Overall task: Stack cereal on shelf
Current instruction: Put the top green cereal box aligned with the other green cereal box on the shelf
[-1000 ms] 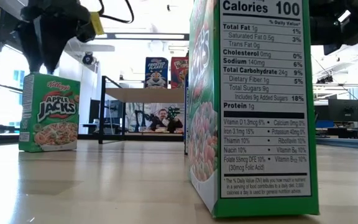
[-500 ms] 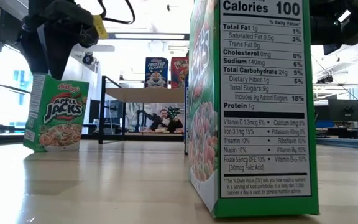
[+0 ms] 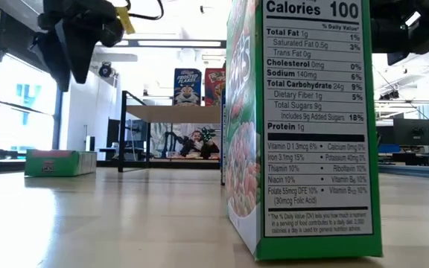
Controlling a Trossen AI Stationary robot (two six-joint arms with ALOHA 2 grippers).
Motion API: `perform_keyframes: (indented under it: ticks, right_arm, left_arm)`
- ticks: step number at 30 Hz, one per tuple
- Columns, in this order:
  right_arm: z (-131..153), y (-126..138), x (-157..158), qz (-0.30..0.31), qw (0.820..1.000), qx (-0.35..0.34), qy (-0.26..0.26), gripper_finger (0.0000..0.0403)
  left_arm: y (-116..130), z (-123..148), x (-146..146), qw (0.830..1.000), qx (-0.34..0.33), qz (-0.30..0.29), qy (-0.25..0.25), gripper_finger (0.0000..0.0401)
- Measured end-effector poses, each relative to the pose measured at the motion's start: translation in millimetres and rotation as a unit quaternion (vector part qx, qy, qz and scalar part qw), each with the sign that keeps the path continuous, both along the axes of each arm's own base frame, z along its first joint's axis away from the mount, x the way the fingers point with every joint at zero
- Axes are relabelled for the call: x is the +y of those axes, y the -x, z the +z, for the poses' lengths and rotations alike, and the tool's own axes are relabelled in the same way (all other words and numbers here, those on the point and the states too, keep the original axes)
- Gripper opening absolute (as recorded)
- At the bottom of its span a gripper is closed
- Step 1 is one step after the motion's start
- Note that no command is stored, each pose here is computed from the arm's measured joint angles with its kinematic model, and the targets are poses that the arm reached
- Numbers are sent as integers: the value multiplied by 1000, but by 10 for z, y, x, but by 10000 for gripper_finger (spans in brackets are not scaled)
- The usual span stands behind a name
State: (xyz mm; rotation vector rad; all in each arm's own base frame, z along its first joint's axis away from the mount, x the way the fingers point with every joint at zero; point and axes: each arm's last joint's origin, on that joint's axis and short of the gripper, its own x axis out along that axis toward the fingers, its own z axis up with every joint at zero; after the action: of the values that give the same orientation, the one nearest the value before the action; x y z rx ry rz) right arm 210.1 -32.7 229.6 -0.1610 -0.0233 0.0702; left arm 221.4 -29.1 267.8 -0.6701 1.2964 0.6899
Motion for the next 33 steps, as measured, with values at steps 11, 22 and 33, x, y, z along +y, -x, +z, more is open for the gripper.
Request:
perform_keyframes:
  ticks: [11,22,33]
  right_arm:
    - [0,0,0,0,1000,0,-1,0]
    - [1,-1,-9,-17,1000,0,-1,0]
    - [41,1,-14,-25,999,-21,-7,0]
  left_arm:
    - [119,-233,84,996,61,-37,-49,237]
    - [272,-811,367,993,62,-61,-78,44]
    - [247,-997,357,990,18,-96,-99,3]
